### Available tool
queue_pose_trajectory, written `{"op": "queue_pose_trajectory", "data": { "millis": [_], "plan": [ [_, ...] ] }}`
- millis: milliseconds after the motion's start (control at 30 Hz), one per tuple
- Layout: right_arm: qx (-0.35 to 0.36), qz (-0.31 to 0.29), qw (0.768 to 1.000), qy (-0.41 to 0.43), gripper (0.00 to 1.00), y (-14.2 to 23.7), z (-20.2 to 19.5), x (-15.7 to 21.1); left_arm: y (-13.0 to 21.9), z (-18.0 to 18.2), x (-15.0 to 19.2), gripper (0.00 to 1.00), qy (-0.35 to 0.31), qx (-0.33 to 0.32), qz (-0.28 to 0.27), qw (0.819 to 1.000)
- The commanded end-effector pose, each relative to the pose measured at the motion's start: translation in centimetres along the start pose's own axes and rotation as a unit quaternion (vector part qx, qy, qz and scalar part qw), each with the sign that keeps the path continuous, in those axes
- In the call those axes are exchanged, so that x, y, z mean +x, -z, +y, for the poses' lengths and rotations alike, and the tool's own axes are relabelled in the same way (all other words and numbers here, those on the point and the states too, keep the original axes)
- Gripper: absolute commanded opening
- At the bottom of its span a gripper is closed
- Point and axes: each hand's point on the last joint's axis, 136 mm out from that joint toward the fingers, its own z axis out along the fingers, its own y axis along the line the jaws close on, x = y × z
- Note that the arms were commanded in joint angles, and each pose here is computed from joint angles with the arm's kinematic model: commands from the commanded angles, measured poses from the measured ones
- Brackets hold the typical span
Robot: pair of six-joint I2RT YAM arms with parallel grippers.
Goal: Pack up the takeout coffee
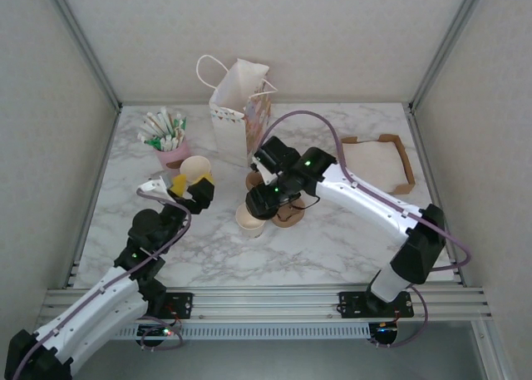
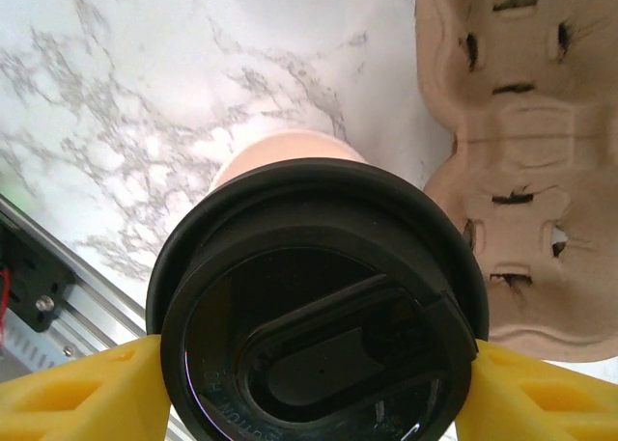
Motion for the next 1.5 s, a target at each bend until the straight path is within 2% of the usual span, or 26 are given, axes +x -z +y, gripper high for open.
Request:
{"op": "queue_pose_trajectory", "data": {
  "millis": [0, 300, 1467],
  "plan": [
    [0.023, 0.022, 0.999, 0.014, 0.70, -0.6, 0.4, 0.5, 0.7, 1.5, -0.6, 1.00, -0.005, -0.032, -0.023, 0.999],
    [0.043, 0.047, 0.998, 0.026, 0.70, -3.1, 1.1, 0.5, 2.1, 2.6, -2.2, 1.00, -0.008, -0.060, -0.063, 0.996],
    [0.066, 0.092, 0.993, 0.038, 0.70, -5.6, 1.8, 0.6, 2.0, 2.5, -1.9, 1.00, -0.011, -0.055, -0.057, 0.997]
  ]
}}
